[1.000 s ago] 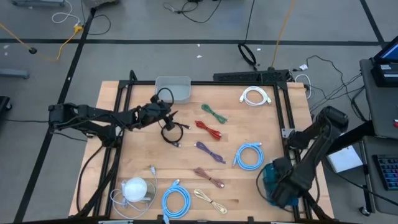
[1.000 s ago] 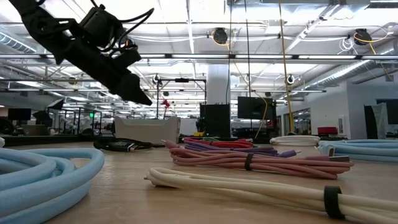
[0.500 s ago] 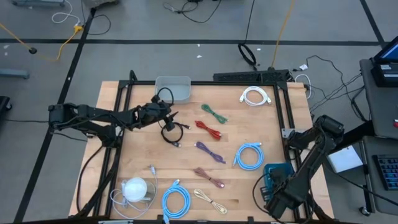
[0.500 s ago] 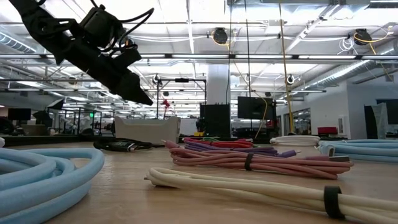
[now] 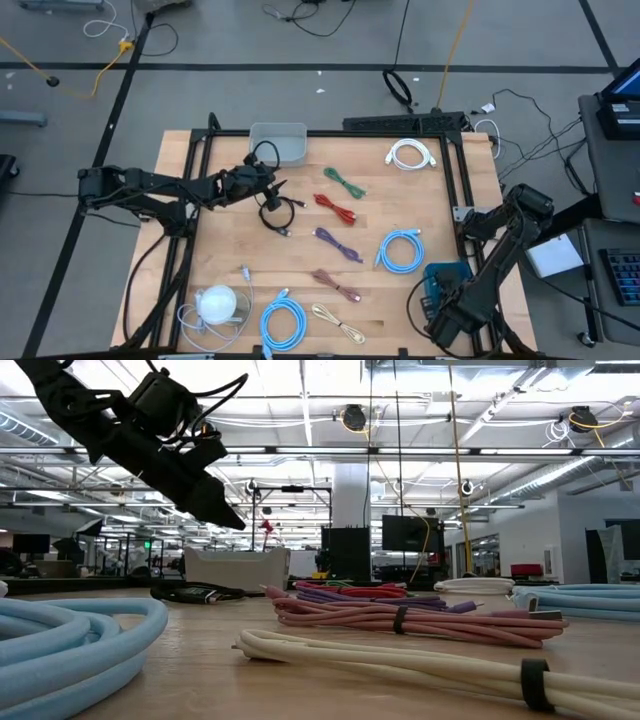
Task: Pick & Place USB Port
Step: Put the black HDMI cable into the gray bin
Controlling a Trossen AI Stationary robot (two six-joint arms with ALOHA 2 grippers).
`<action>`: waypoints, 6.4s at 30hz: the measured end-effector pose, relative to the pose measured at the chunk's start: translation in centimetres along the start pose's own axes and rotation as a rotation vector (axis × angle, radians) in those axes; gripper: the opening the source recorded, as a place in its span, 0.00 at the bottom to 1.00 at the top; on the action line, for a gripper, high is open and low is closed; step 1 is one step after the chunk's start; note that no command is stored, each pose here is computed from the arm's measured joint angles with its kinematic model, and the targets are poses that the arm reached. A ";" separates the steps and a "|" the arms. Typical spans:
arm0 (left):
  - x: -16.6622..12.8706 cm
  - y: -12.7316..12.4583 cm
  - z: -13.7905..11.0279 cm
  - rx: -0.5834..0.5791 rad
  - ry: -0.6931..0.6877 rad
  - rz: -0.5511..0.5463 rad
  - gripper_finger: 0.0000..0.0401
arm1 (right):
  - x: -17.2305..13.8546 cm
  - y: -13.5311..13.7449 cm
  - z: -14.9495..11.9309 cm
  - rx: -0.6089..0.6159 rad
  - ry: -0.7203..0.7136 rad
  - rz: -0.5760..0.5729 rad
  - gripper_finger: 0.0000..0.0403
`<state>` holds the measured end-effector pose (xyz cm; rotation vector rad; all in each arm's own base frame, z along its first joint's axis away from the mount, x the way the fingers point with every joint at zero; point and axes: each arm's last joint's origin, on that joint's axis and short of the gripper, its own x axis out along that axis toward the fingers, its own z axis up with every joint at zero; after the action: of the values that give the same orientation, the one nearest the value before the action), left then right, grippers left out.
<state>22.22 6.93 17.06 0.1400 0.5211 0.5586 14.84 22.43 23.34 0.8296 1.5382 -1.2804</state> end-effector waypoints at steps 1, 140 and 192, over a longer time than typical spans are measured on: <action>0.0 0.0 0.0 0.000 0.002 0.000 0.52 | 0.0 0.1 0.1 0.000 0.000 -0.002 0.31; -4.5 -0.6 4.3 -0.091 0.408 0.036 0.06 | 0.4 11.1 24.4 -0.728 -0.974 0.648 0.51; 8.3 11.5 10.4 0.689 0.527 0.205 0.06 | 1.6 11.2 24.2 -0.705 -1.026 0.722 0.51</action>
<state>28.06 21.24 25.46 0.7198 1.2134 0.5970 30.21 1.32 17.67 0.1338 0.6314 -0.3982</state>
